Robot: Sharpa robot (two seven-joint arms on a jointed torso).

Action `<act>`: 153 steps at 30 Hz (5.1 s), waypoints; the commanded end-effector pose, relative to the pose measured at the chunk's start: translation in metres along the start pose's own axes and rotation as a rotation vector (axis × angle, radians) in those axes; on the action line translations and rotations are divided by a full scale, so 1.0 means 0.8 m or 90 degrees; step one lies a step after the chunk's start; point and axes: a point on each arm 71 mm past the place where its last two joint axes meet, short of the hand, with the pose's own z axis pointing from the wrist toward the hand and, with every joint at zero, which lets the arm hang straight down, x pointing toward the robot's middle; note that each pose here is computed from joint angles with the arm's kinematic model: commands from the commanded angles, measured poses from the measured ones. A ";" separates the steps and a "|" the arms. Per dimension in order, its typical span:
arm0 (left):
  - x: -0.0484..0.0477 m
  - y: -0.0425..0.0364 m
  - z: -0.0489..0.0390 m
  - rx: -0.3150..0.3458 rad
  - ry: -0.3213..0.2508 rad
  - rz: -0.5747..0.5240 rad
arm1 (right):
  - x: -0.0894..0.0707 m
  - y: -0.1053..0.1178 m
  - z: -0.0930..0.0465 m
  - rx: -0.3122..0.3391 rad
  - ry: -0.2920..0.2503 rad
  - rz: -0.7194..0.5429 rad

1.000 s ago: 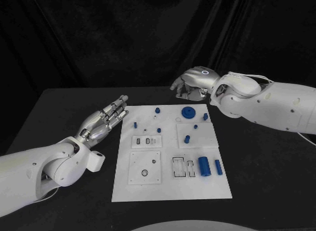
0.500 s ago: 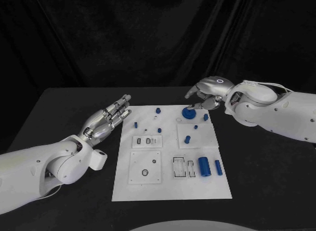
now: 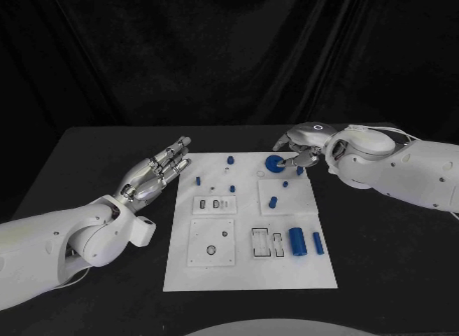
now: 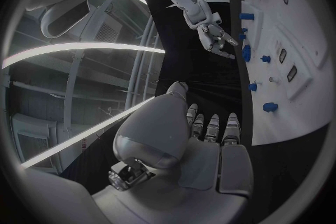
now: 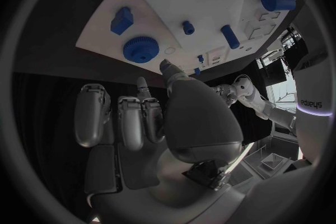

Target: Assemble the parts on the task board

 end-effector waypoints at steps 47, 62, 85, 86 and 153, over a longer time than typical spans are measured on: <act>0.003 -0.0060 0.002 0.050 0.022 -0.015 | 0.042 -0.005 0.021 0.032 0.071 0.001; 0.002 -0.0054 0.001 0.046 0.024 -0.018 | 0.038 0.005 0.017 0.005 0.053 0.006; 0.007 -0.0032 0.004 0.038 0.036 -0.026 | 0.001 0.087 0.047 -0.104 0.034 0.005; 0.007 -0.0030 0.005 0.038 0.036 -0.026 | 0.001 0.089 0.048 -0.106 0.034 0.004; 0.005 -0.0005 0.005 0.029 0.038 -0.027 | -0.014 0.113 0.076 -0.136 -0.012 -0.006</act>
